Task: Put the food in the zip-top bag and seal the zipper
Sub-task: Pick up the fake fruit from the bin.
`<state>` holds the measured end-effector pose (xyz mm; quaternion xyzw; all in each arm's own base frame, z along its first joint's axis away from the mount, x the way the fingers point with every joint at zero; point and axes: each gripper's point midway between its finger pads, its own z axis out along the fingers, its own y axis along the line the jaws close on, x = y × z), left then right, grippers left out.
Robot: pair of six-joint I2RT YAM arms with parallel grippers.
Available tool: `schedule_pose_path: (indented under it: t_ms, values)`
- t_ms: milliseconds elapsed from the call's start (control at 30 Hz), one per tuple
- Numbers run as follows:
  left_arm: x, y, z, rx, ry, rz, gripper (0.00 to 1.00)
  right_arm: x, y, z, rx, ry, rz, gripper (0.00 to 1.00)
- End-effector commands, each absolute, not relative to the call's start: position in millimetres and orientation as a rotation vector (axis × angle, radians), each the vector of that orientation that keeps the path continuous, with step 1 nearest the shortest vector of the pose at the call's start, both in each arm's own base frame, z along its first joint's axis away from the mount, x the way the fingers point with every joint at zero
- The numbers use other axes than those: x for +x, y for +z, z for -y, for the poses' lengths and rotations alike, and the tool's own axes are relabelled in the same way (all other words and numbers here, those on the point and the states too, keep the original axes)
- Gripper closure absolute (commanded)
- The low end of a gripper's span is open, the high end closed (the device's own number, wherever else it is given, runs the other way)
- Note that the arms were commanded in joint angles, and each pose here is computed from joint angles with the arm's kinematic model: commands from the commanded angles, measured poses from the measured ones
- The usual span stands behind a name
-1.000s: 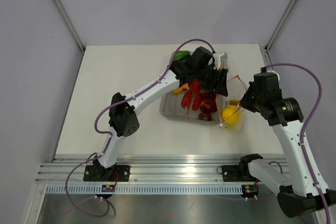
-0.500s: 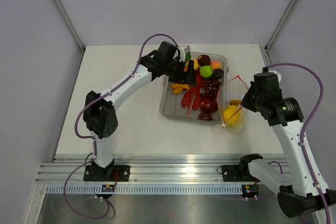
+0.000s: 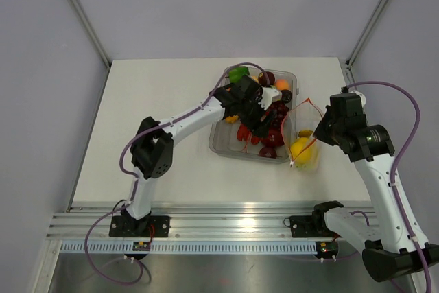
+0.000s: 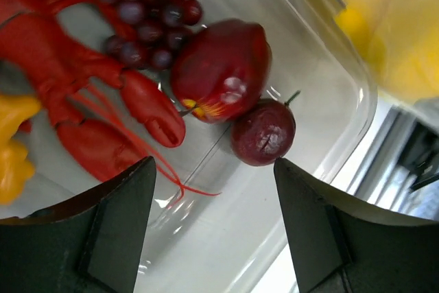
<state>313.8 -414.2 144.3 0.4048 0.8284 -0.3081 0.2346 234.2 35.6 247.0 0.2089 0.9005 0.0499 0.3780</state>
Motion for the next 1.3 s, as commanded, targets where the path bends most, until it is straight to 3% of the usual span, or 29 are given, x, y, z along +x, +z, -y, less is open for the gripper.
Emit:
schedule_pose_path:
  t_ms: [0,233,700,1267]
  values:
    - [313,149,434,1.438,-0.727,-1.989,0.27,243,264,-37,0.54,0.152,-2.237,1.0]
    - [313,137,446,1.593,-0.718,-1.797,0.25,243,263,-36,0.533,0.139,-2.247,1.0]
    - [319,106,468,1.603,-0.783,-1.757,0.15,250,267,-40,0.509,0.146,-2.256,1.0]
    - [323,78,472,1.523,-0.788,-1.83,0.23,246,265,-39,0.529,0.15,-2.258,1.0]
